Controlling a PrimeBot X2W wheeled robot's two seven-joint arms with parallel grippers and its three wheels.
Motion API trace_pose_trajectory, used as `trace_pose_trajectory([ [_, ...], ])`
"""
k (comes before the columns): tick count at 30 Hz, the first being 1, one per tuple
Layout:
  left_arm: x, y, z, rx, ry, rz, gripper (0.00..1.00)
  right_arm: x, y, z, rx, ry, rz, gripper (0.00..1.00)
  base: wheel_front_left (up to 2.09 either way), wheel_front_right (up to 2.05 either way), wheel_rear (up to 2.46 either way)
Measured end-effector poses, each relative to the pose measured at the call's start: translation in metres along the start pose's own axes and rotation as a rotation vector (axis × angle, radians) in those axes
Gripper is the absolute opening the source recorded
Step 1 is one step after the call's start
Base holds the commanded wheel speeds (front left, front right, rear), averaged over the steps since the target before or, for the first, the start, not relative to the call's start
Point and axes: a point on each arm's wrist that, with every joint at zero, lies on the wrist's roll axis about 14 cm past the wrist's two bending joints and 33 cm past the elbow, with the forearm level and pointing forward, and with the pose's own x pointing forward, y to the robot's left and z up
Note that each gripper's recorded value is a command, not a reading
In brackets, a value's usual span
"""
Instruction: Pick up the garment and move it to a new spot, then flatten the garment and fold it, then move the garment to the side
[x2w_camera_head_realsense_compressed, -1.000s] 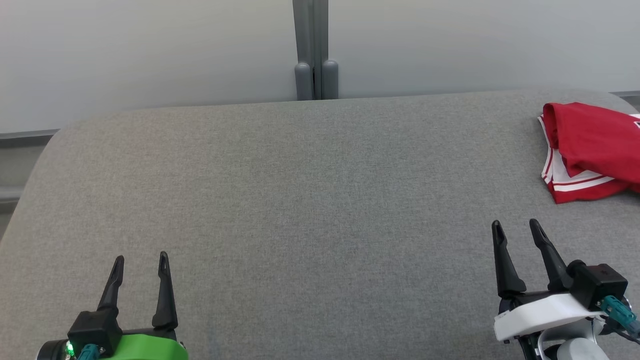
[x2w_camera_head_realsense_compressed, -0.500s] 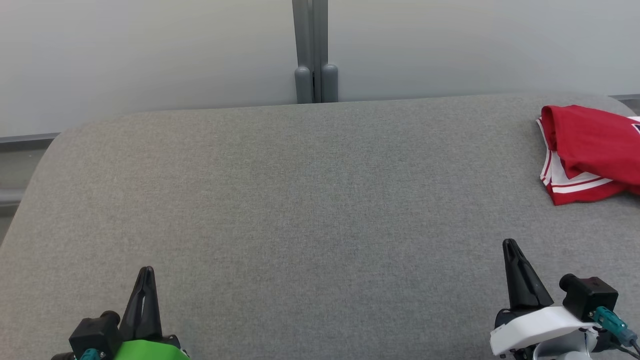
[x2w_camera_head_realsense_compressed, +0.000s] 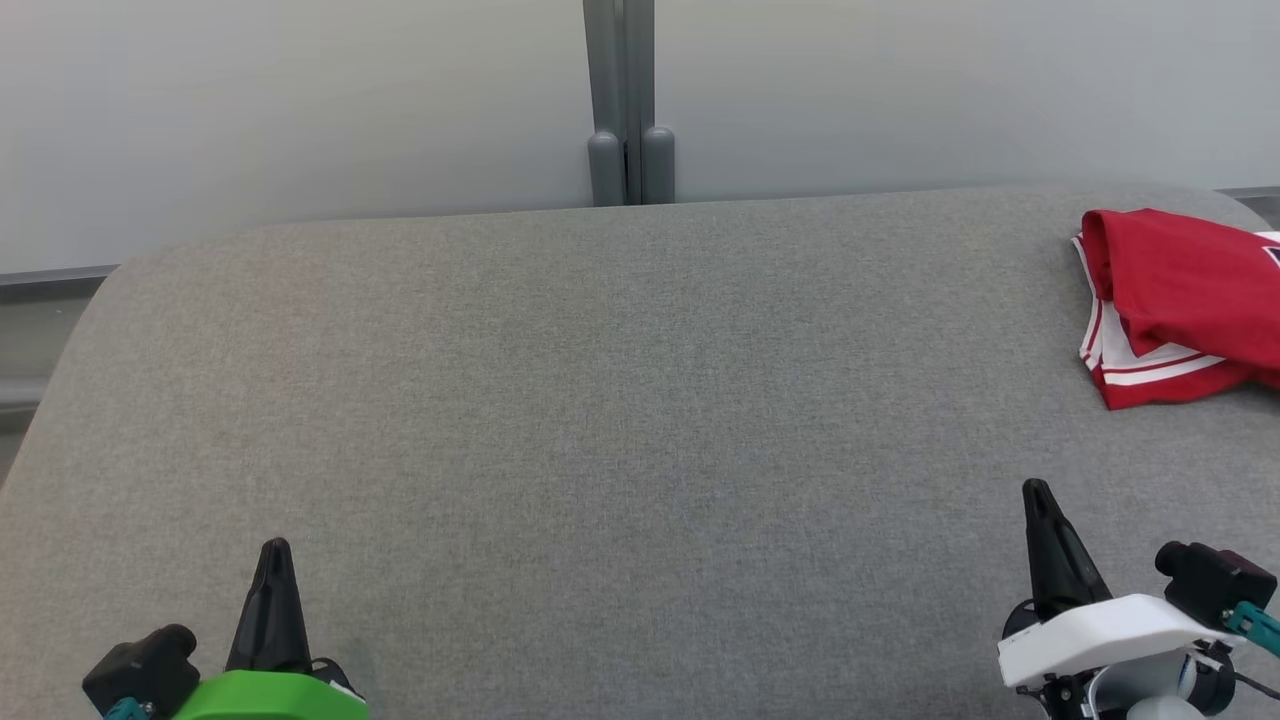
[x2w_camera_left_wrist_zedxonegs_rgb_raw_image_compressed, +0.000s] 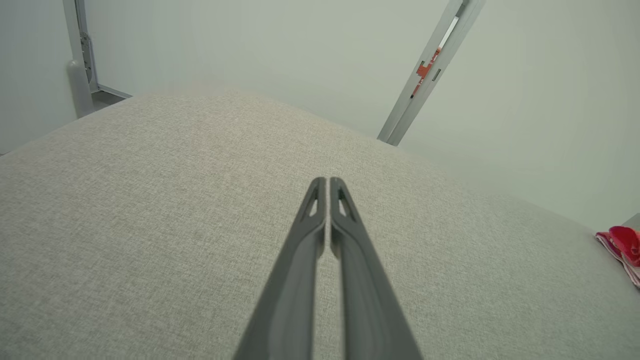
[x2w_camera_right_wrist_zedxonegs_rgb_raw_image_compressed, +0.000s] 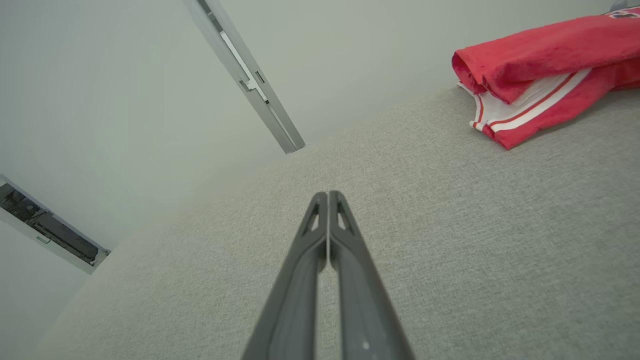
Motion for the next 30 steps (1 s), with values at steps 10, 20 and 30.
trace_pose_trajectory([
  [10,0.004,0.001,0.001,-0.162,0.01,0.017,0.0,0.003,-0.006,0.001,0.15,0.006,-0.034,0.0,0.0,0.0,0.0],
  [20,0.009,0.002,0.003,-0.31,0.019,0.028,0.0,0.007,-0.01,0.003,0.291,0.007,-0.058,0.0,0.0,0.0,0.0],
  [30,0.013,0.0,0.005,-0.441,0.023,0.027,0.0,0.01,-0.012,0.005,0.416,0.006,-0.071,0.0,0.0,0.0,0.0],
])
